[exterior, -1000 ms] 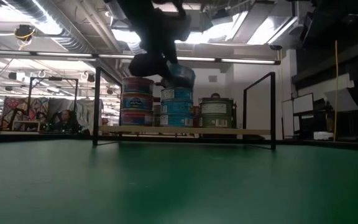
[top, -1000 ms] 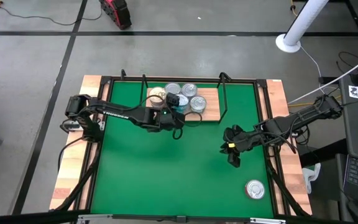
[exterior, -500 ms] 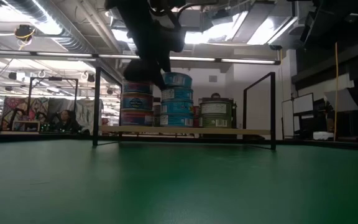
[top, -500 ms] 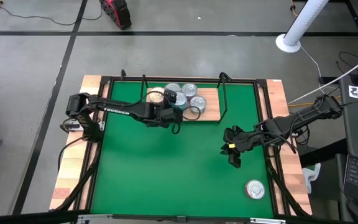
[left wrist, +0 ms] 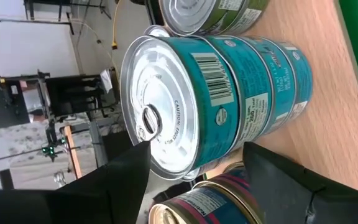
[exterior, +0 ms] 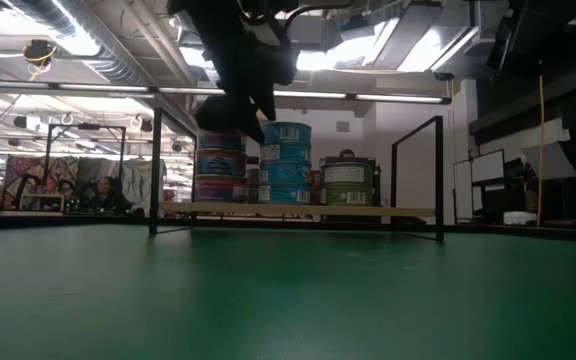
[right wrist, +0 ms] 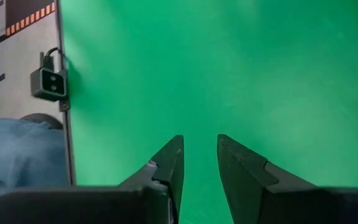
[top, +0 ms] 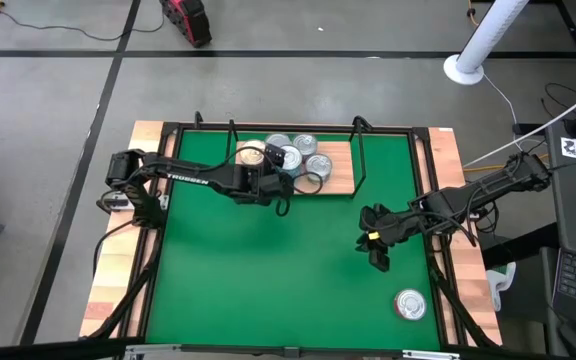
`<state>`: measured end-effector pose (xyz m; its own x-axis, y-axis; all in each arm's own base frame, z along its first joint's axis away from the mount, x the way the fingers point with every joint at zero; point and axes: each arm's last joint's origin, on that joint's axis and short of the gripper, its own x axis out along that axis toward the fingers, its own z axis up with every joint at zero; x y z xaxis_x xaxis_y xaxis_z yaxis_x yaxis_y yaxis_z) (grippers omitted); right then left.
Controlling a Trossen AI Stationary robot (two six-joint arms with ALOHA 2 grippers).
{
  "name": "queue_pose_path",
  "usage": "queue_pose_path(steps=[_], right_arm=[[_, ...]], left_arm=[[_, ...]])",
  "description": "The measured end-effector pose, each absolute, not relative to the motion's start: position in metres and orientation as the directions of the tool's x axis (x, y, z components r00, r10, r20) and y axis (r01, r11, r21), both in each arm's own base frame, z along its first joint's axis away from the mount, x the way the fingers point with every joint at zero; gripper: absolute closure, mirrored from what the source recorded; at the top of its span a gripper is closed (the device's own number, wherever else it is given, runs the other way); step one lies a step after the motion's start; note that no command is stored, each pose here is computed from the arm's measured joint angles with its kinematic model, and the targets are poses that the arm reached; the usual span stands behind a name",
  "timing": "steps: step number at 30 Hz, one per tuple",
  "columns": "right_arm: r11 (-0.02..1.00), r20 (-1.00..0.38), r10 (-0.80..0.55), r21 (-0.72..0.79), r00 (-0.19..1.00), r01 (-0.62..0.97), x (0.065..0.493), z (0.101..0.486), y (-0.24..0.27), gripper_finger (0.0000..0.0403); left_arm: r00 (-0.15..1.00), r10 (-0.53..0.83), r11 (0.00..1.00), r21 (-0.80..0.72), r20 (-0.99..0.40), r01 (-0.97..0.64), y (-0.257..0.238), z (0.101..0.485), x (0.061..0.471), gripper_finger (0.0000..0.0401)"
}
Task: Stack canned seafood by type on shelf
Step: Stack the red tuna can on top of the other red tuna cans on the shelf
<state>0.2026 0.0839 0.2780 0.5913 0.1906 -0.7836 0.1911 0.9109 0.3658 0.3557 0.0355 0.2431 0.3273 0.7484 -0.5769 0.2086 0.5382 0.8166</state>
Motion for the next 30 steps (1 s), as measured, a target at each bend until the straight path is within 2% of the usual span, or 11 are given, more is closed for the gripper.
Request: queue_pose_path(steps=[5,12,23,30], right_arm=[[0.908,-0.785,0.211,0.378,0.583,0.181,0.202,0.278,0.085,0.0306],[0.904,-0.785,0.233,0.392,0.574,0.170,0.199,0.278,0.093,0.0306],[0.848,-0.789,0.313,0.483,0.529,0.218,0.161,0.273,0.156,0.0306],[0.834,-0.807,0.371,0.507,0.459,0.218,0.141,0.259,0.194,0.0306]], left_arm=[[0.350,0.743,0.529,0.820,-0.571,0.218,0.029,0.248,0.354,0.0148],[0.430,0.705,0.590,0.803,-0.563,0.085,-0.004,0.254,0.353,0.0148],[0.556,0.601,0.714,0.698,-0.574,-0.050,-0.073,0.252,0.347,0.0148],[0.606,0.530,0.796,0.595,-0.593,-0.114,-0.097,0.251,0.342,0.0148]])
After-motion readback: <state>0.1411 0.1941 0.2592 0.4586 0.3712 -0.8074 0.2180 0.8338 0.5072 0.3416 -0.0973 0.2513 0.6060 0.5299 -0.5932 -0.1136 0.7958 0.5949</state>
